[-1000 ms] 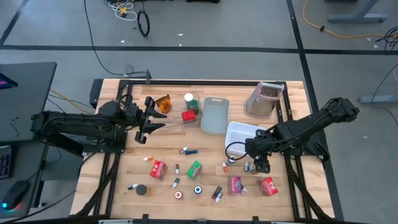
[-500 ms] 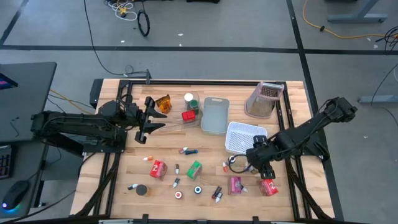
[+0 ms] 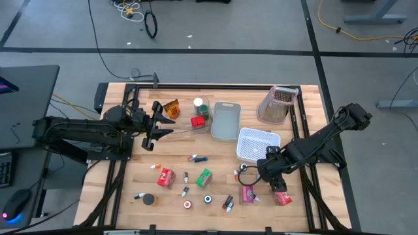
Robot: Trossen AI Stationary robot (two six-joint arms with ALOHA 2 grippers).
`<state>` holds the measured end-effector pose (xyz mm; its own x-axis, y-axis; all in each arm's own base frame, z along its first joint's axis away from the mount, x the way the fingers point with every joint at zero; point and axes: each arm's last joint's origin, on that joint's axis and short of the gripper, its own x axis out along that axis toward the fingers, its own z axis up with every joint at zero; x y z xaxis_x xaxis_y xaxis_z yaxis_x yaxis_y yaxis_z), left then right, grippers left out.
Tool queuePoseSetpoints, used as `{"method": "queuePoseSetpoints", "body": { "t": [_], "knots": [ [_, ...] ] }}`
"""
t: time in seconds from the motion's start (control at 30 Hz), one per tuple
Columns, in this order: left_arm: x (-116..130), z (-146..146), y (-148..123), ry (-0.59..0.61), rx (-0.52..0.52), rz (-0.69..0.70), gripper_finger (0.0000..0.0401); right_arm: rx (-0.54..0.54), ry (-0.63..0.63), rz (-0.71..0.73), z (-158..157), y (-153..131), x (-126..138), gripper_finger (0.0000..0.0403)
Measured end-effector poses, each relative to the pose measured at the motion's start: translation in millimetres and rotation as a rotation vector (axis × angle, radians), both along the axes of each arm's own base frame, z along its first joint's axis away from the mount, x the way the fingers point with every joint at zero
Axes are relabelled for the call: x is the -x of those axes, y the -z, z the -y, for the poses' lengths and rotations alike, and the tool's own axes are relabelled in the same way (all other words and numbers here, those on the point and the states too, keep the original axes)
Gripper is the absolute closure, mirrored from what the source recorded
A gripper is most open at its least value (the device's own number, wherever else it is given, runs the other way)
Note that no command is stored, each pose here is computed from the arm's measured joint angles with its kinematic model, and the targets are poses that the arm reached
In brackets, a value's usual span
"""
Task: Pick & Place Kitchen Items
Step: Put the golden seasoning bottle into the transparent bin
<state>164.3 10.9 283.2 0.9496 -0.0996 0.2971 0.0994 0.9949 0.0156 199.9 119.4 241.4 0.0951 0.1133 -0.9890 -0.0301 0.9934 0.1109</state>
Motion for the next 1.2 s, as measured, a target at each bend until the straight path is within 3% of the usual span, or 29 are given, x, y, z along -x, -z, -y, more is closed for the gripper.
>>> {"method": "queuePoseSetpoints", "body": {
  "t": [0.4, 0.8, 1.2],
  "knots": [
    [0, 0, 0, 0.001, 0.003, -0.002, 0.0248, 0.031, 0.017, -0.067, 3, 15, 9, 0.0065],
    [0, 0, 0, 0.000, 0.002, 0.005, 0.0248, 0.006, 0.024, -0.105, 3, 25, 13, 0.0134],
    [0, -2, 0, -0.051, 0.019, 0.003, 0.0248, -0.041, 0.135, -0.099, 10, 25, 5, 0.0126]
  ]
}}
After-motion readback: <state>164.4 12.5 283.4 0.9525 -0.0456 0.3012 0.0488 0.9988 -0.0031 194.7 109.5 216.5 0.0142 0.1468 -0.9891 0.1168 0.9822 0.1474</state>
